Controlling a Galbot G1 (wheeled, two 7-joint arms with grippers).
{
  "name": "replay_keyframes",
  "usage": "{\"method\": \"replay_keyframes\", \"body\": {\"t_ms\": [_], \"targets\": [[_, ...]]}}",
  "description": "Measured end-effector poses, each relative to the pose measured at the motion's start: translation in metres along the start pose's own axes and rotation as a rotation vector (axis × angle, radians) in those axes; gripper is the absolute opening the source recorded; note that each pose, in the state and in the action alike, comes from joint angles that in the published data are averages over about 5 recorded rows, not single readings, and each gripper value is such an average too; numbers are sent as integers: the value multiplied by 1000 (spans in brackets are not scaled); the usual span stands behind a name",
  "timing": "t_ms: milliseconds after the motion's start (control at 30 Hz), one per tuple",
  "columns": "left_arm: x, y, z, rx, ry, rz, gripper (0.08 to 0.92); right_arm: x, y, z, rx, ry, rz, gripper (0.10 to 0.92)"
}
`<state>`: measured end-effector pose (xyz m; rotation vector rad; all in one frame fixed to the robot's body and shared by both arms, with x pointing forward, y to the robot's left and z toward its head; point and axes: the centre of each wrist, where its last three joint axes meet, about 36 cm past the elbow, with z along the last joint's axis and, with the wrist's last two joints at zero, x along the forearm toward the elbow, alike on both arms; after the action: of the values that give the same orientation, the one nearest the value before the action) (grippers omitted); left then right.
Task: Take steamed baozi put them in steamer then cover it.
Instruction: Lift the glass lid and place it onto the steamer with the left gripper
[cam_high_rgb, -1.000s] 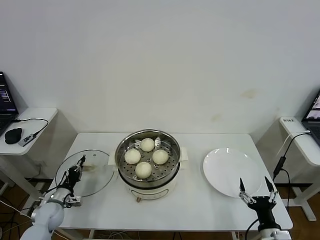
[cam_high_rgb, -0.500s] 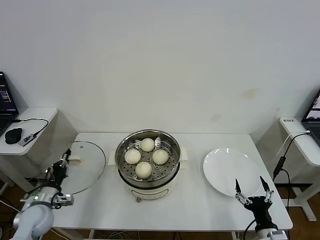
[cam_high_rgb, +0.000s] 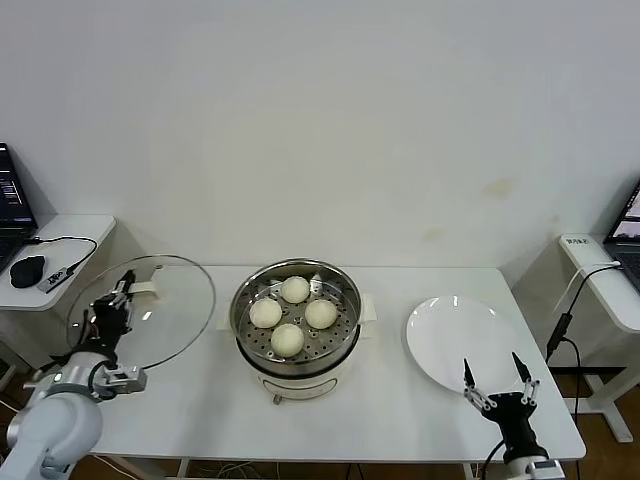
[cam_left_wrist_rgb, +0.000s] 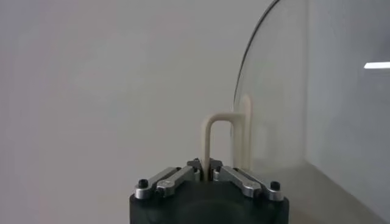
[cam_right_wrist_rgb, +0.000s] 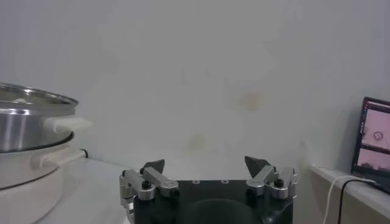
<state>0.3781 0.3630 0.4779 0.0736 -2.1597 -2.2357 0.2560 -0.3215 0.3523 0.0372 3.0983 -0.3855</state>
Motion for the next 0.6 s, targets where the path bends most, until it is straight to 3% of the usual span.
{"method": "replay_keyframes", "body": {"t_ms": [267,600], "targets": [[3,11,-49,49,-52,24,141,0,8,2,35,8,1,823],[-13,6,-109,63,-78,58,141,-3,19,11,76,30,-3,823]]}}
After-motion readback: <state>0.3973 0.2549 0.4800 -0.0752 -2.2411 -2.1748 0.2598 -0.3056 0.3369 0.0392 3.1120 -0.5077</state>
